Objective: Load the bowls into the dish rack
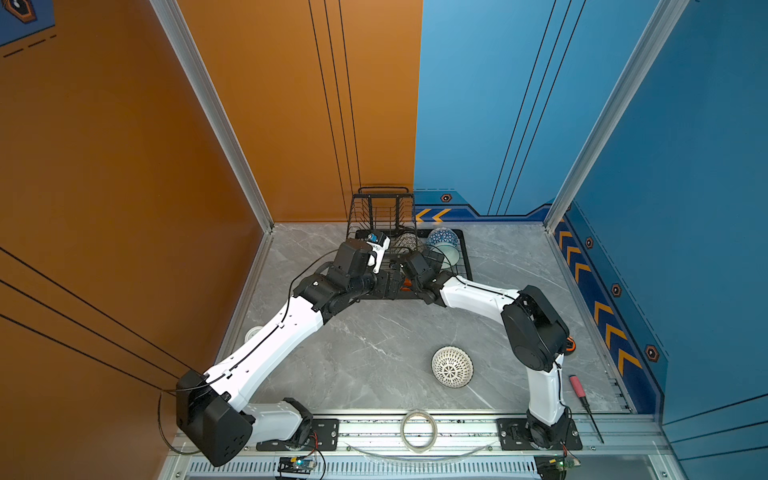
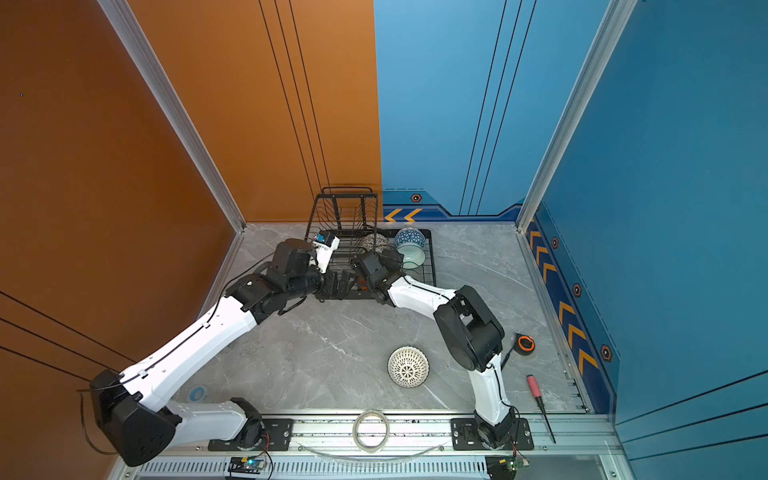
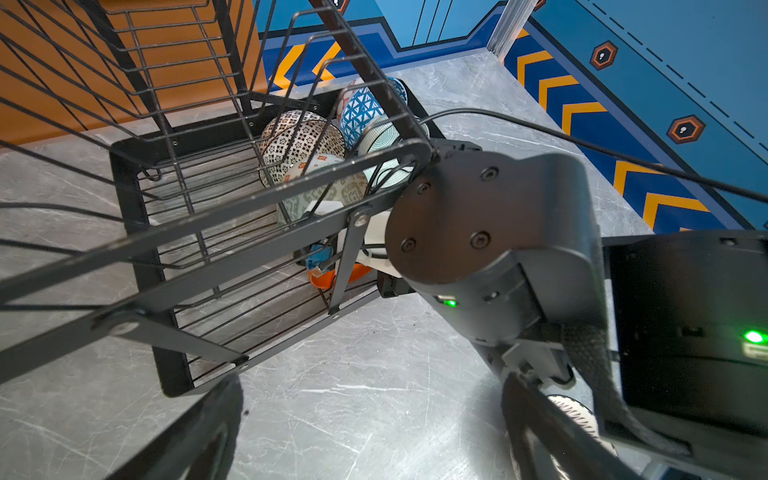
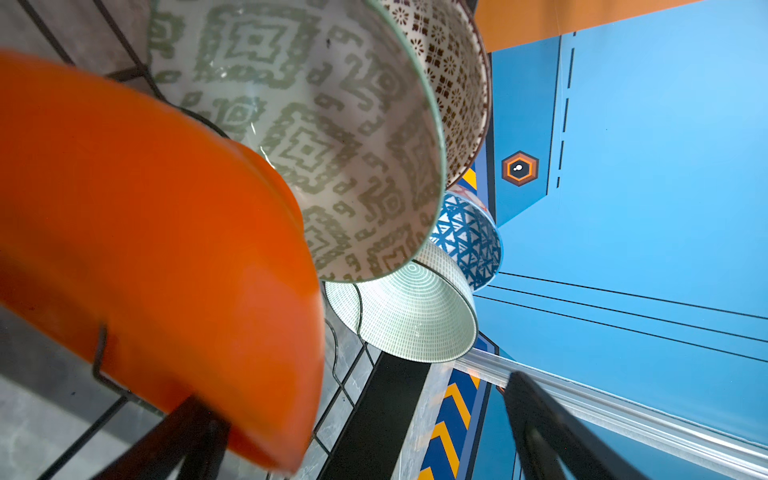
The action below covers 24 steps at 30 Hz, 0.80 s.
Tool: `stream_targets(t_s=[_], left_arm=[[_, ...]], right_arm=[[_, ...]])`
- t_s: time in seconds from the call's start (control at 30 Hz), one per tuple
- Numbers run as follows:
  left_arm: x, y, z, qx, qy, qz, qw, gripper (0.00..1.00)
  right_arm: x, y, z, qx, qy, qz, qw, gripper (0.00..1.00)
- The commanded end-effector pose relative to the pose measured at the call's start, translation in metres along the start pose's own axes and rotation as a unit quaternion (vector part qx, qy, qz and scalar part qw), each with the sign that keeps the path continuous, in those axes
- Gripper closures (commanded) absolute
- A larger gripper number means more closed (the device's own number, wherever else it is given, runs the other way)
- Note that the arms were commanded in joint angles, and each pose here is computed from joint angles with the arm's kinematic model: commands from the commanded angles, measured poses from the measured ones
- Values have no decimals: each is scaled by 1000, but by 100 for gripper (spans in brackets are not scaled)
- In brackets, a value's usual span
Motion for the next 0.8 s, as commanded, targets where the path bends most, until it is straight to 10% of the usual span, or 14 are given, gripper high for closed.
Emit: stream_targets(t_s=[0.0,0.77], left_arm=[[-2,-2,-1,-3,3,4,1000,2],[-6,-7,0,-1,3,1,1000,2]], right_arm=[[-7,-15,-8,15,-5,-13,1000,0],[-19,-29,-13,29,-49,30,998,0]])
Point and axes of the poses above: each gripper's point midway between its finger pads, its own y axis out along the fingers, its own z axis along the line the jaws close on, x = y × z, the point moved 8 cm from there along -y, back along the fingers, and after that the axes turned 11 degrees about -y, right-handed, at the moved point
